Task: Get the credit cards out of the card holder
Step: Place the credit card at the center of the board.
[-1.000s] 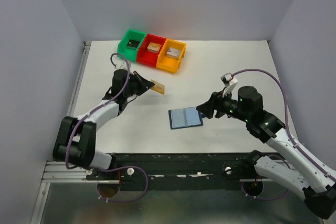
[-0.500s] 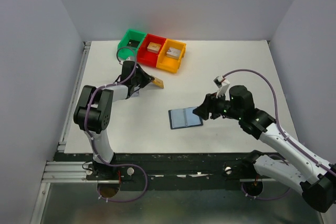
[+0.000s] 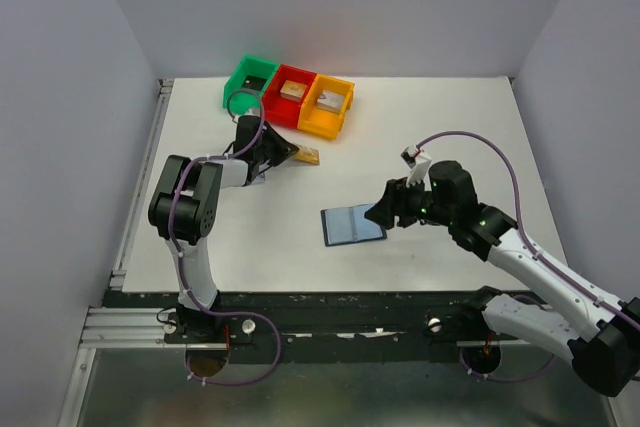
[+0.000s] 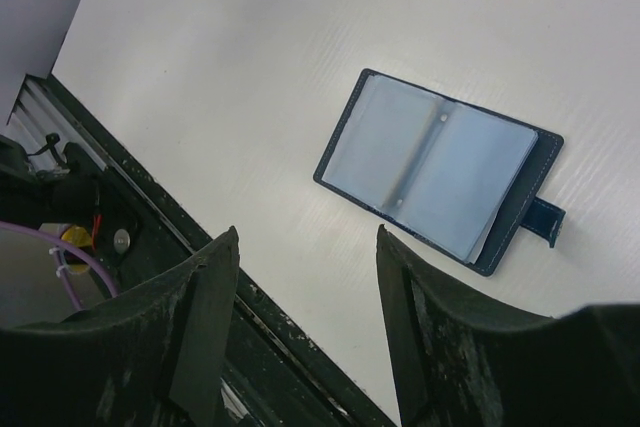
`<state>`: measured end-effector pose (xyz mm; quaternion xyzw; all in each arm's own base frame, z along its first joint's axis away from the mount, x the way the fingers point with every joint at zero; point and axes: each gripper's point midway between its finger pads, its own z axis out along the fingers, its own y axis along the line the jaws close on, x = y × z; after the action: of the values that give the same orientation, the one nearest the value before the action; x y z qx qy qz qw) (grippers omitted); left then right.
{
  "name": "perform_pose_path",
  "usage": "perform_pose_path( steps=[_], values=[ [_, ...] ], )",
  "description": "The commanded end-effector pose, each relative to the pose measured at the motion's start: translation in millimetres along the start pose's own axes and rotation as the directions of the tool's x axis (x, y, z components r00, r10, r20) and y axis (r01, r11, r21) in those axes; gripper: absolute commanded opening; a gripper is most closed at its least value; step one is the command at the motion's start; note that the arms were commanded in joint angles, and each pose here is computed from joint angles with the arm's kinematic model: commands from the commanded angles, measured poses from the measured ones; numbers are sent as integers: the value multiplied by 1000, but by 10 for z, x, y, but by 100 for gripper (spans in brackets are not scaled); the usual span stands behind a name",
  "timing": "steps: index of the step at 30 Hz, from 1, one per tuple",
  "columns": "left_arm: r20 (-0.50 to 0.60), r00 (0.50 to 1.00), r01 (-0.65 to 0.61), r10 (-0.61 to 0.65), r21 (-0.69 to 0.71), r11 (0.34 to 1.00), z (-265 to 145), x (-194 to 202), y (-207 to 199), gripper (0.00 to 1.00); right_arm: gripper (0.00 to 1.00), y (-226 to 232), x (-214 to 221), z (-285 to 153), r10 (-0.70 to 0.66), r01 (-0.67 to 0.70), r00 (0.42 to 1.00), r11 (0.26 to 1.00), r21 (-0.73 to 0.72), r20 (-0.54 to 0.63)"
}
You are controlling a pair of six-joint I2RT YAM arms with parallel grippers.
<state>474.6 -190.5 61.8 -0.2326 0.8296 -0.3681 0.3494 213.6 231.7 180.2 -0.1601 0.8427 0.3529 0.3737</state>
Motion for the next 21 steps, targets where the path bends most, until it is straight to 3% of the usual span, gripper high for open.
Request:
perform_pose_path(
  steps=[1,5,13,18,21],
  values=[
    [-22,999,-27,27,16,999,26,1,-16,26,65,-12,-62,12,-26,26,1000,1000,9,12],
    [-27,999,-46,46,13,999,1,-10,-29,40,66,-32,-58,16,-23,23,1000,999,22,6],
    [-5,997,-75,75,-49,996,-142,-193,80,52,66,-101,-56,7,-27,27,1000,998,65,-3],
    [55,992,-103,113,-166,981,-434,-411,196,59,68,-443,-56,-40,10,-12,1000,965,264,6],
    [106,979,-149,175,-219,964,-708,-501,123,60,82,-746,-57,-91,62,-82,996,908,410,63]
  ],
)
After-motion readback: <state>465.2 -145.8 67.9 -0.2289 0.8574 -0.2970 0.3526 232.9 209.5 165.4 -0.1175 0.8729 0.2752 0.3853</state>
